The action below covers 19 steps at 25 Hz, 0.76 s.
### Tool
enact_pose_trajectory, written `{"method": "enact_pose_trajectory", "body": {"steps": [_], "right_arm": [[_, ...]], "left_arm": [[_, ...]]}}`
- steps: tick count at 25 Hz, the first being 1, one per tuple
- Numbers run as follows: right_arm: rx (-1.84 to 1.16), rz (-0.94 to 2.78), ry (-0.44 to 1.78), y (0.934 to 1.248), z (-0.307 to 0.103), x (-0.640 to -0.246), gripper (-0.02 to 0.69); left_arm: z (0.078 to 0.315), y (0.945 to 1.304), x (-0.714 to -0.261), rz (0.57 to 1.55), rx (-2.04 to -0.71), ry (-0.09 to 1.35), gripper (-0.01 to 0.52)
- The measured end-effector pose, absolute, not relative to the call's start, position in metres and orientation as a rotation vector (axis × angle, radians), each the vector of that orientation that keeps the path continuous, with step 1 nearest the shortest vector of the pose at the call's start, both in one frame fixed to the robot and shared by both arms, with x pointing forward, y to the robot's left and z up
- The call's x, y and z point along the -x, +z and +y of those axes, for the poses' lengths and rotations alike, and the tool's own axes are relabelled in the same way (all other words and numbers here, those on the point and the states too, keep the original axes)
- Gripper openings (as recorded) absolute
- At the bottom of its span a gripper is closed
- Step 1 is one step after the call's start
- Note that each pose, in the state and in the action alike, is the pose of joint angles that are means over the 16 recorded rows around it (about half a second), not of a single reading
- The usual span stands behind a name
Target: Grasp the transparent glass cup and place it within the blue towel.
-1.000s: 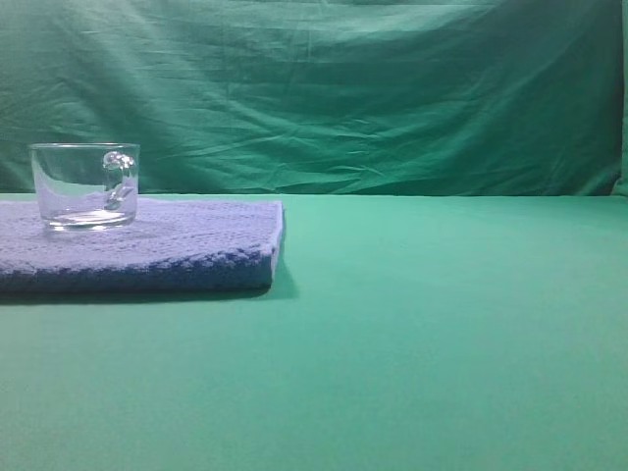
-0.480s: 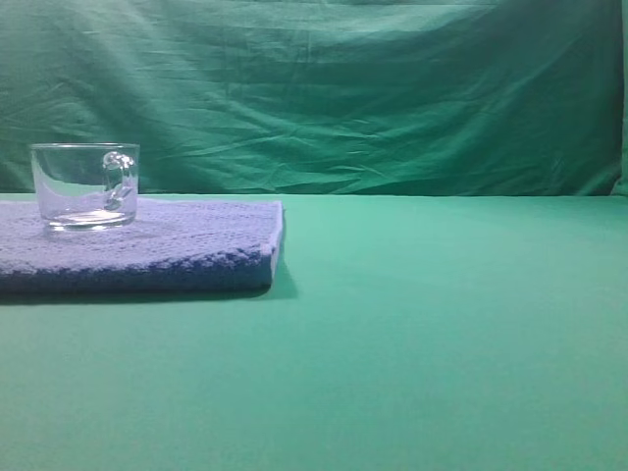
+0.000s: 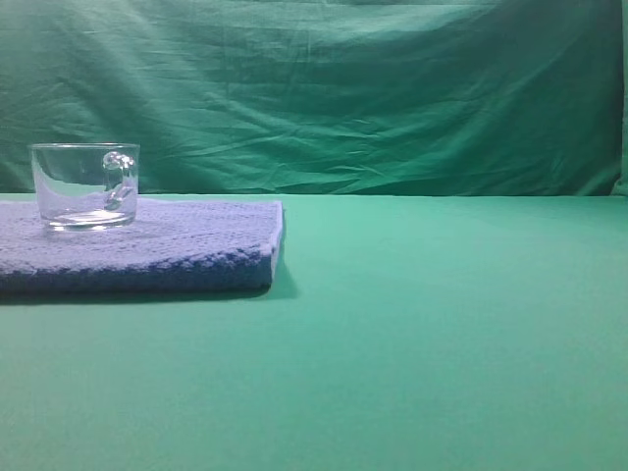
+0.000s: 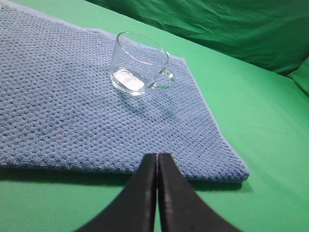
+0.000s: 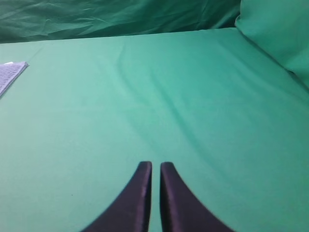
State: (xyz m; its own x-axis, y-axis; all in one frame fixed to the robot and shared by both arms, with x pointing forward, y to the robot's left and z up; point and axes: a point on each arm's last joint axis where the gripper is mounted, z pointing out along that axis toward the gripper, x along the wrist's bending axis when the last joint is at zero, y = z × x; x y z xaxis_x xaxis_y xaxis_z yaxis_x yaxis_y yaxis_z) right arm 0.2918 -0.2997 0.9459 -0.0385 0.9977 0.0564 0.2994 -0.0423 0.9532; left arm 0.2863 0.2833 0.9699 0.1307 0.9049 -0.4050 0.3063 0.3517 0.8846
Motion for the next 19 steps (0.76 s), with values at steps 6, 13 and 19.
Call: {"method": "enact_pose_trajectory", "body": {"steps": [6,13,19], "right_arm": [[-1.446,1.443,1.121,0.9458,-0.2997,-0.2917,0.055],[-1.446,1.444,1.121,0.9458,-0.2997,-0.2917,0.055],[-1.446,1.444,1.121,0.9458,-0.2997,-0.2917,0.055]], "left_arm": [[0.2833,0.9699,-0.2863,1.421,-1.185,0.631,0.0],[0.2833,0.9699,-0.2863,1.421,-1.185,0.631,0.0],[0.2833,0.9699,-0.2863,1.421,-1.185,0.631,0.0]]}}
